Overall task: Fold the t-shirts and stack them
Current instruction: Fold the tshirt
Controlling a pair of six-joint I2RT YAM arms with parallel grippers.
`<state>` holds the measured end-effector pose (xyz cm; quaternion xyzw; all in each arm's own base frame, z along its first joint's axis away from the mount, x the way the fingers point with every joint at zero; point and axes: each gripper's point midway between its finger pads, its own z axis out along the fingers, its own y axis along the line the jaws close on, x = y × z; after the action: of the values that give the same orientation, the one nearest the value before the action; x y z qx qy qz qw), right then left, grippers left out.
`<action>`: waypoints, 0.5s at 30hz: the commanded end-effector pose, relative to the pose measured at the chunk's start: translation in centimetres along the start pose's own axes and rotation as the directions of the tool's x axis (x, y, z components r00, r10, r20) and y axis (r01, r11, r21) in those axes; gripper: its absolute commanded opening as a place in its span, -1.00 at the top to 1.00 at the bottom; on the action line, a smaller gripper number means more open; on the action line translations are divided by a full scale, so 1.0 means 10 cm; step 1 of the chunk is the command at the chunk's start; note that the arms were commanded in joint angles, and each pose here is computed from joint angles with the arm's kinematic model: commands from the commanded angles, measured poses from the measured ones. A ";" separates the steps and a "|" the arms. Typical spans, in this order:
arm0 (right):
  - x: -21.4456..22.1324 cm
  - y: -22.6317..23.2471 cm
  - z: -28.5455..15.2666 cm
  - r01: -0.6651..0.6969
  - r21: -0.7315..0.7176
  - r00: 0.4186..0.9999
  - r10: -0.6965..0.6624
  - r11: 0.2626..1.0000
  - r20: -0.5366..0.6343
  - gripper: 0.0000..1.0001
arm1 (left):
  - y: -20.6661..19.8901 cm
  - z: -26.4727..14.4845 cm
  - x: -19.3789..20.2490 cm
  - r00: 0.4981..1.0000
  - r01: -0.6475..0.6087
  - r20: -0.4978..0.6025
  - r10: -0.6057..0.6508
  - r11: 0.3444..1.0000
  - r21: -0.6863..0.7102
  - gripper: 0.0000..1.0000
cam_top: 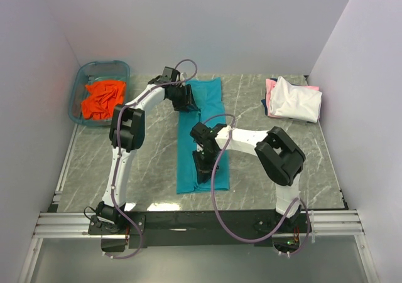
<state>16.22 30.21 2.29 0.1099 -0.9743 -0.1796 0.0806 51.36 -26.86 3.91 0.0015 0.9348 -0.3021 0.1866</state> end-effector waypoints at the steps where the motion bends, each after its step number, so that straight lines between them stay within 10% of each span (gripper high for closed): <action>1: -0.17 0.06 -0.31 0.055 0.041 0.992 -0.059 0.998 0.109 0.29 | 0.09 0.09 -0.05 0.998 -0.054 0.033 0.054 0.999 -0.004 -0.18; 15: 0.03 -0.50 -0.75 -0.025 0.141 0.977 -0.006 0.990 0.215 0.25 | -0.87 -1.09 -0.56 0.953 -0.179 0.268 0.142 0.976 0.121 -0.23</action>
<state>19.12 25.84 8.84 0.1027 -0.9812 -0.1570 -0.0446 52.20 -27.31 10.73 0.0224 0.9075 -0.3298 0.2590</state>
